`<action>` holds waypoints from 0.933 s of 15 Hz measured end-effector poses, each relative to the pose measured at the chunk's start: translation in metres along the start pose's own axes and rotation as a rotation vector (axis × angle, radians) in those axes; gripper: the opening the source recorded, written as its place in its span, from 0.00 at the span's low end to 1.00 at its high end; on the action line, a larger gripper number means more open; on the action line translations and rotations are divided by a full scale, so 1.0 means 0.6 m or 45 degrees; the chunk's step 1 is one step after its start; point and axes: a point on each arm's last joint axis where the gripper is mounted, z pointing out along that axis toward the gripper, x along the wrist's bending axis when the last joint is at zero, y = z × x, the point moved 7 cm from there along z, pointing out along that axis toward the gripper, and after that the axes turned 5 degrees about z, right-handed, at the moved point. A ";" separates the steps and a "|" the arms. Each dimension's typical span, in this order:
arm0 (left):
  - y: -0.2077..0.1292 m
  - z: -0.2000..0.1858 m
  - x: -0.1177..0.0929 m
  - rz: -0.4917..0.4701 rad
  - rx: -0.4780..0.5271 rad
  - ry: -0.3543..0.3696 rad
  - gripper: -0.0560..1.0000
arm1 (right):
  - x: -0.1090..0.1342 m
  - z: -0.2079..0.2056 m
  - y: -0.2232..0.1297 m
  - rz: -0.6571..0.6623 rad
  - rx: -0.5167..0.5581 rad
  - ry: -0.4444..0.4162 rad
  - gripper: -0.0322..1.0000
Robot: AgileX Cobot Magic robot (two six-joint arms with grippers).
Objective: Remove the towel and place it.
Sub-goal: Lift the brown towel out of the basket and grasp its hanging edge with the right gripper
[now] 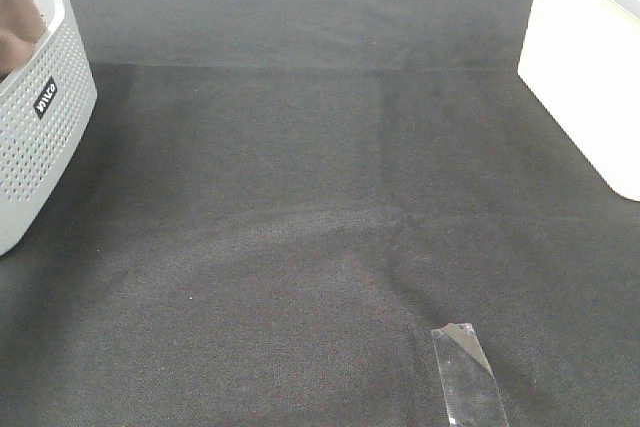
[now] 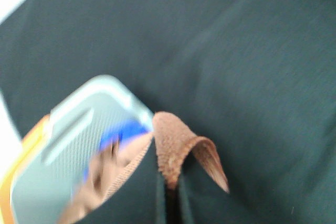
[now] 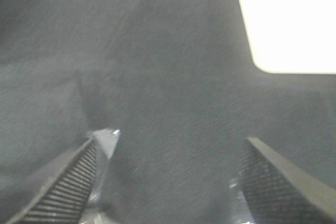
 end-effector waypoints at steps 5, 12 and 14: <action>0.147 -0.017 -0.121 0.114 -0.275 -0.123 0.05 | 0.067 0.060 0.090 -0.101 -0.080 0.344 0.73; 0.240 -0.050 -0.309 0.502 -0.480 -0.364 0.05 | 0.139 0.212 0.151 -0.324 -0.171 0.829 0.73; 0.249 -0.057 -0.327 0.531 -0.512 -0.380 0.05 | 0.150 0.255 0.152 -0.310 -0.212 0.935 0.73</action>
